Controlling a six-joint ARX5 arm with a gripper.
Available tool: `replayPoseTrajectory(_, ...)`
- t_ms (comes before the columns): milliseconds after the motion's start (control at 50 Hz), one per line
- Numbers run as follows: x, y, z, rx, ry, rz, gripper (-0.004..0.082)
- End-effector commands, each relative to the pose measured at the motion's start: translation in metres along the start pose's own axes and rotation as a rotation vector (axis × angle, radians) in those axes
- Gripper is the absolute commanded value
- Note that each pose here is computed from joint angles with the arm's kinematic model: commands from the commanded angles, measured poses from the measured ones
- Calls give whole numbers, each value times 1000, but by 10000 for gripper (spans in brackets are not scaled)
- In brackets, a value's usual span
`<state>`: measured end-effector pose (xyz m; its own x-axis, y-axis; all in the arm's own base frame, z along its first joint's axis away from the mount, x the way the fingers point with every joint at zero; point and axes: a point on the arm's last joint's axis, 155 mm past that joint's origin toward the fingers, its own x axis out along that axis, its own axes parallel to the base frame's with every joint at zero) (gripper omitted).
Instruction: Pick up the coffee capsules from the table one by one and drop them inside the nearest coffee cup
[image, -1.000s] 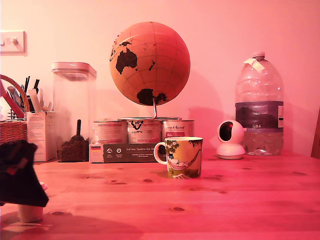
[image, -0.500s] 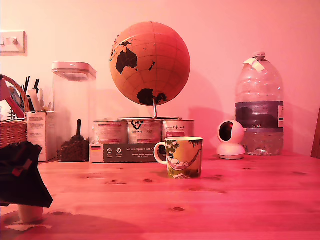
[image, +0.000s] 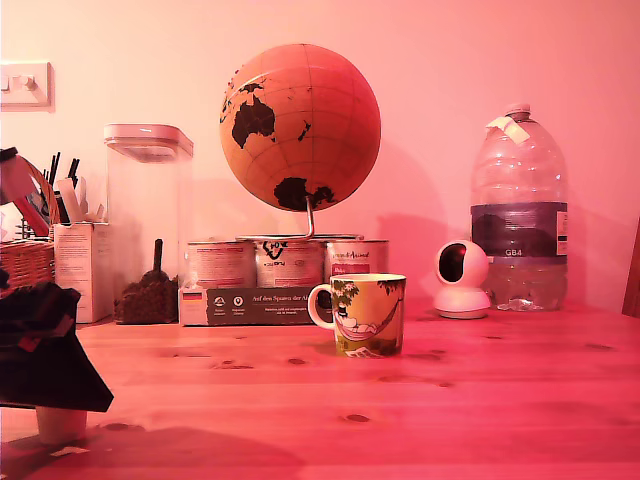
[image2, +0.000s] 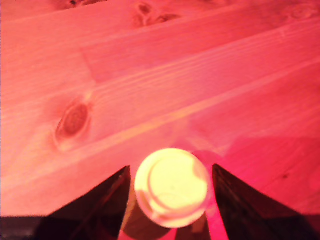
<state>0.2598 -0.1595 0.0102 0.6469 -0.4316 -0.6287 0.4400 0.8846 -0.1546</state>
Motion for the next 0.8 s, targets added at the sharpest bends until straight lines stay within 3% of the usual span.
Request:
replayPoseTrajectory(0,1,-3,7,10,-16,-10,407)
replayPoseTrajectory(400,1,-3,7,55,-14,-9,196)
replayPoseTrajectory(780,1,-3,8,67,-18,-9,156)
